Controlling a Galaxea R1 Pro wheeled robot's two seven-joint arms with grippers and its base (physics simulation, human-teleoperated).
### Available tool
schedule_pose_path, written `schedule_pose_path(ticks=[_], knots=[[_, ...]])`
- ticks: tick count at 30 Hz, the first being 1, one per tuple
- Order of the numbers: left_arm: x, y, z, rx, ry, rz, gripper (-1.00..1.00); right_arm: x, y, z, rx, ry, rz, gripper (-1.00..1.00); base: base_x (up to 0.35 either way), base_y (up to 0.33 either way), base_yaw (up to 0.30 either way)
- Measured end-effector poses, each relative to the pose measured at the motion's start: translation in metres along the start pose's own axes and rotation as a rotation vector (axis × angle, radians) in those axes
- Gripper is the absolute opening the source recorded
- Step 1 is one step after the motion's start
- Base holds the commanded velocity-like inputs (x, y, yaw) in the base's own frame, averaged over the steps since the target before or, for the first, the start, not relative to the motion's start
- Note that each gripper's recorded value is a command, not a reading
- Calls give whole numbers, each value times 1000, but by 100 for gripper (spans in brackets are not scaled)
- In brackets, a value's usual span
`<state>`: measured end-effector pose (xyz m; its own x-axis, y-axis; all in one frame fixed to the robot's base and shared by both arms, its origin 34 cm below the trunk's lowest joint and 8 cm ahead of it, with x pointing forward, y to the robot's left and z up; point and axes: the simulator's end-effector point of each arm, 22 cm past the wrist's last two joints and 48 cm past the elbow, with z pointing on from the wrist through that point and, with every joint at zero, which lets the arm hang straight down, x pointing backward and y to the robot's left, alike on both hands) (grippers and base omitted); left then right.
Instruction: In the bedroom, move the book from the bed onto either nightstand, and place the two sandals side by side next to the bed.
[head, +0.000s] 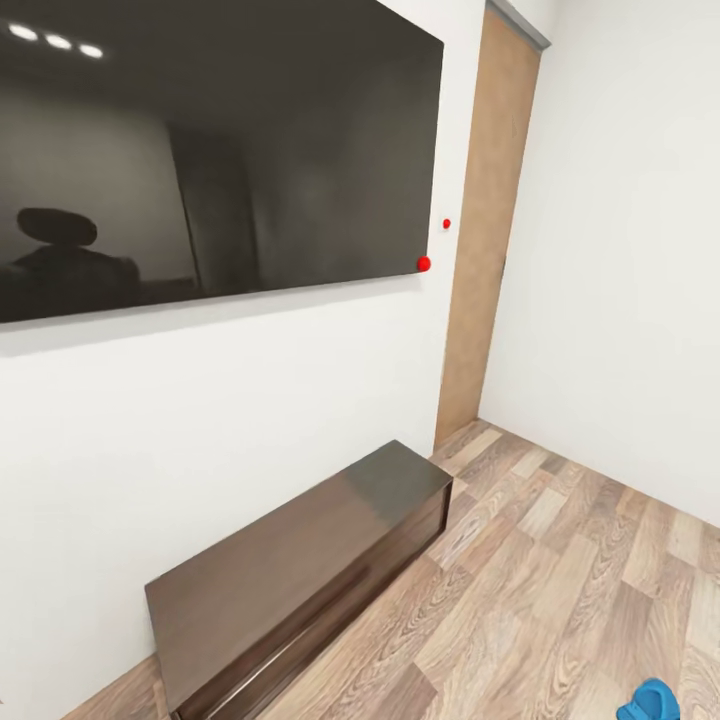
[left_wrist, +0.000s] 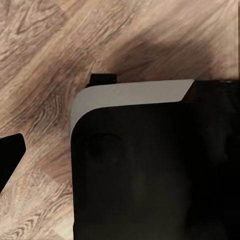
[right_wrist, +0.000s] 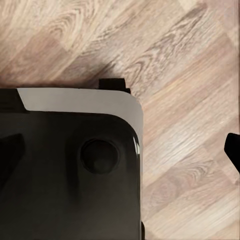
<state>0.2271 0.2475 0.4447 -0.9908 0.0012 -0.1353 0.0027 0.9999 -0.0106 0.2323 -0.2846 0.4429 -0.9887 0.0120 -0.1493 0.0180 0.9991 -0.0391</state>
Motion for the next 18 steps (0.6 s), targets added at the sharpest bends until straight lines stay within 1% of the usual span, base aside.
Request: schedule_pose_path(ticks=[1, 6, 7, 11, 12, 13, 14, 15, 18], knots=[[-27, -6, -1, 7, -23, -2, 100, -8, -3, 0, 2, -14, 2, 100, 28, -7, -230], [-53, -12, -3, 15, -34, -3, 100, -23, -4, 0, 5, -35, 4, 100, 17, -4, -239], [-66, -20, -4, 24, -39, -1, 100, -37, -4, 0, 5, -55, 6, 100, 7, -2, -247], [-92, -39, -8, 47, -45, 4, 100, -76, -5, -1, 6, -101, 11, 100, 4, -1, -248], [-92, -39, -8, 47, -44, 5, 100, -76, -5, -1, 6, -101, 11, 100, 2, 0, -246], [-113, -54, -12, 66, -55, 6, 100, -104, -5, -2, 6, -125, 13, 100, 2, 0, -245], [-123, -61, -14, 74, -62, 8, 100, -117, -5, -3, 6, -136, 15, 100, 2, 0, -245], [-123, -61, -13, 74, -61, 8, 100, -116, -5, -3, 6, -135, 15, 100, 1, 0, -244], [-153, -78, -20, 97, -84, 9, 100, -152, -7, -7, 9, -166, 17, 100, 1, 0, -242]])
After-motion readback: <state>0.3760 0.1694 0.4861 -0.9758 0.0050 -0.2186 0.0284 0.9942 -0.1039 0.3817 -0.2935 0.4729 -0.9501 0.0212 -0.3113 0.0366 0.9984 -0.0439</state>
